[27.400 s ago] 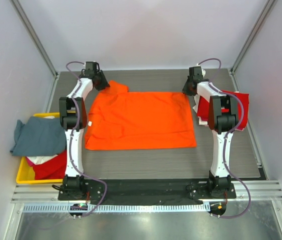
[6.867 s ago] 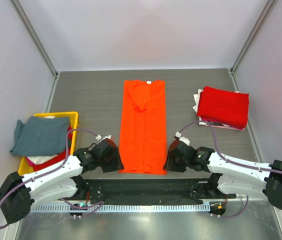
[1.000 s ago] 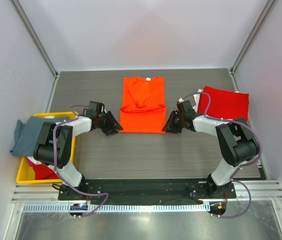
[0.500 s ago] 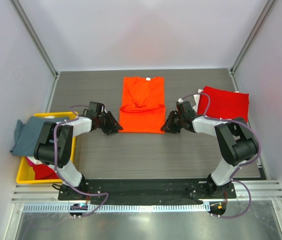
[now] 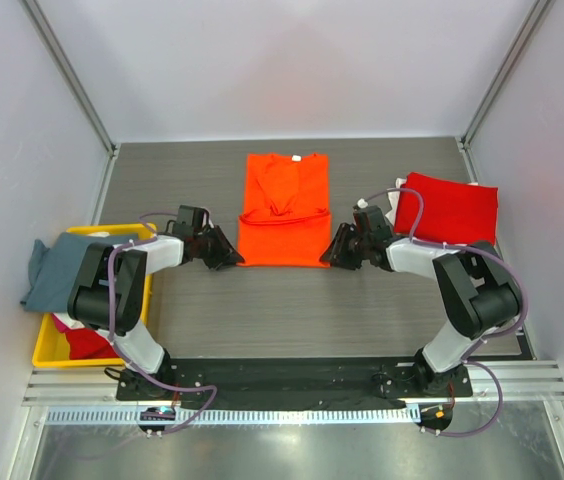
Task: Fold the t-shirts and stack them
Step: Fold the tshirt
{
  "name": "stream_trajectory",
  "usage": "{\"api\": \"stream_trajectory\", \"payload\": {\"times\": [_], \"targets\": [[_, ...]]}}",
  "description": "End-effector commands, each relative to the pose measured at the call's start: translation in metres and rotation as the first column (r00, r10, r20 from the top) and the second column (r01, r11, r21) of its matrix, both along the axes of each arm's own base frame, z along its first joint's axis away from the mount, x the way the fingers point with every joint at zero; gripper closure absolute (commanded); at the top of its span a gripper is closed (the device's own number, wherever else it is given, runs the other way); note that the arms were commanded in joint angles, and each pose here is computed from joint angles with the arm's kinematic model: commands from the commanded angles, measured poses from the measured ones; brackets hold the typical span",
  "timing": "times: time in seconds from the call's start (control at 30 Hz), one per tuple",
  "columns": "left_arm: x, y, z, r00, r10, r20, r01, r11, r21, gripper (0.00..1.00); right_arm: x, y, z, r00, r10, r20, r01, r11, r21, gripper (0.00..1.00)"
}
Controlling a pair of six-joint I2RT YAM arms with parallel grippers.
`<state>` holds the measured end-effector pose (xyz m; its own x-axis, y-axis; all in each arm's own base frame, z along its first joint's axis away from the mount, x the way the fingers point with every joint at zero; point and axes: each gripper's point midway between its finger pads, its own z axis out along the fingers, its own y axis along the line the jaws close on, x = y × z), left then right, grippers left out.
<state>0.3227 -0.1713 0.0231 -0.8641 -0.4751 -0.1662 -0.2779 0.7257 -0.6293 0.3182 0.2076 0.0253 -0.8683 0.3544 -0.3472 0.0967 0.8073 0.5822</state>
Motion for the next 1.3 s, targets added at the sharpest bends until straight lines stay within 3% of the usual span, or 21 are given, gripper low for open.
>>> {"api": "stream_trajectory", "payload": {"times": [0.0,0.2,0.3,0.33,0.43,1.27], "targets": [[-0.007,0.002,-0.011,1.0,-0.005,-0.031,0.005,1.0,0.02,0.8,-0.017,-0.018,-0.014,0.998,-0.048,-0.046,0.043,0.995,-0.092,0.62],[-0.007,0.001,-0.011,0.999,-0.009,-0.031,0.01,1.0,0.02,0.85,-0.02,-0.017,-0.017,0.998,-0.041,-0.053,0.036,0.995,-0.094,0.63],[-0.006,0.001,-0.01,1.0,-0.008,-0.029,0.008,1.0,0.02,0.89,-0.02,-0.014,-0.019,0.998,-0.031,-0.062,0.025,0.995,-0.093,0.69],[-0.006,0.001,-0.01,1.0,-0.01,-0.03,0.01,1.0,0.02,0.9,-0.019,-0.012,-0.019,0.998,-0.025,-0.063,0.019,0.996,-0.09,0.72],[-0.005,0.002,-0.009,1.0,-0.007,-0.027,0.008,1.0,0.02,1.0,-0.019,-0.011,-0.018,0.998,-0.015,-0.065,0.009,0.996,-0.086,0.99],[-0.054,-0.006,0.051,0.993,-0.054,0.106,0.06,0.996,-0.061,1.0,-0.062,-0.025,0.044,0.993,-0.033,0.111,0.036,0.999,-0.025,0.99]]}}
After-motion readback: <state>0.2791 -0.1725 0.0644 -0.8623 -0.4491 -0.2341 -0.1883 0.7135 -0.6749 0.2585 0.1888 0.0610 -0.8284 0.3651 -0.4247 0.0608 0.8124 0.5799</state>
